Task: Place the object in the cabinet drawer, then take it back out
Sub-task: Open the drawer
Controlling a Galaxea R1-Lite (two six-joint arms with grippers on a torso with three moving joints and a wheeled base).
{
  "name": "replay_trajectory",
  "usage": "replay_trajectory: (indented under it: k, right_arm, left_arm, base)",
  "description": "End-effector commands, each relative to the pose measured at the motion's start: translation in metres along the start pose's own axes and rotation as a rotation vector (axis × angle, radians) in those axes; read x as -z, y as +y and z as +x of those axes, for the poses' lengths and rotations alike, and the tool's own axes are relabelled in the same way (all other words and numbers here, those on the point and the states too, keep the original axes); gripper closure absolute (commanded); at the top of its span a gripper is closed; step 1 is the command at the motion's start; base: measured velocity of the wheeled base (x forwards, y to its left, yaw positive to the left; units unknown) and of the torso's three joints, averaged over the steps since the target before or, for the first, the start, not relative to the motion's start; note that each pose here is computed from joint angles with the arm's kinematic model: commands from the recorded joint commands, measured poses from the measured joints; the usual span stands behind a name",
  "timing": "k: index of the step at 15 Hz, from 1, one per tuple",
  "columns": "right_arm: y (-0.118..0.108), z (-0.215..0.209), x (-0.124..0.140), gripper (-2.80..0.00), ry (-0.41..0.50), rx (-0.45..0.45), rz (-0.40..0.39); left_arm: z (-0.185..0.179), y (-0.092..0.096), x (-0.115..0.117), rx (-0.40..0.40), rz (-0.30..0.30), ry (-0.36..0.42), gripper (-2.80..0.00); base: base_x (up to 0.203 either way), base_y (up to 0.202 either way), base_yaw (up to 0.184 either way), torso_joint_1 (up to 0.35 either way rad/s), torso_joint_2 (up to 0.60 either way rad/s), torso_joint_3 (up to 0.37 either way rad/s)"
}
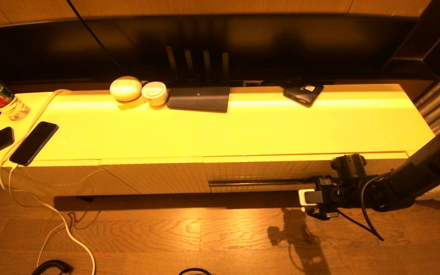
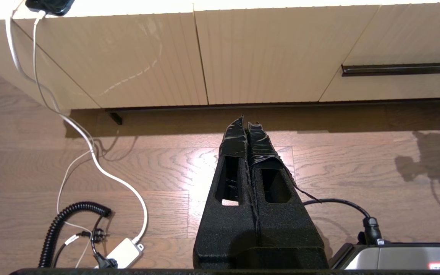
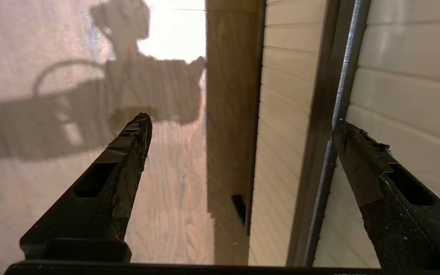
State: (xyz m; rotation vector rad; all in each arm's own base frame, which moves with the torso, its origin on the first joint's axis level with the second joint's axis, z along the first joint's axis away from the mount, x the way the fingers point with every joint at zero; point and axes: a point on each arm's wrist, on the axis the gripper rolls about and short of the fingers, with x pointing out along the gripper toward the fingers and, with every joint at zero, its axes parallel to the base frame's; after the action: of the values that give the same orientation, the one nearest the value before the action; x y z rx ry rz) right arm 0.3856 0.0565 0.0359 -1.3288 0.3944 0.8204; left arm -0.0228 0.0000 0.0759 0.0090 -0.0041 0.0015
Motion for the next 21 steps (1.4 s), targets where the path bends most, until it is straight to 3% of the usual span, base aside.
replay_trajectory:
  k: [1, 11, 21]
  right_arm:
    - [-0.004, 0.004, 0.001, -2.8, -0.002, 0.013, -0.011]
    - [-0.002, 0.014, 0.004, -2.8, 0.002, 0.004, -0.008]
    - [0.015, 0.009, 0.002, -2.8, -0.005, -0.051, -0.003]
  left_arm:
    - [0.0, 0.0, 0.0, 0.0, 0.0, 0.001, 0.0]
    - [0.0, 0.0, 0.0, 0.0, 0.0, 0.001, 0.0]
    - [0.0, 0.0, 0.0, 0.0, 0.0, 0.001, 0.0]
  base:
    - [0.0, 0.0, 0.0, 0.0, 0.0, 0.0]
    - [0.0, 0.0, 0.0, 0.0, 0.0, 0.0]
    - [0.0, 0.0, 0.0, 0.0, 0.0, 0.0]
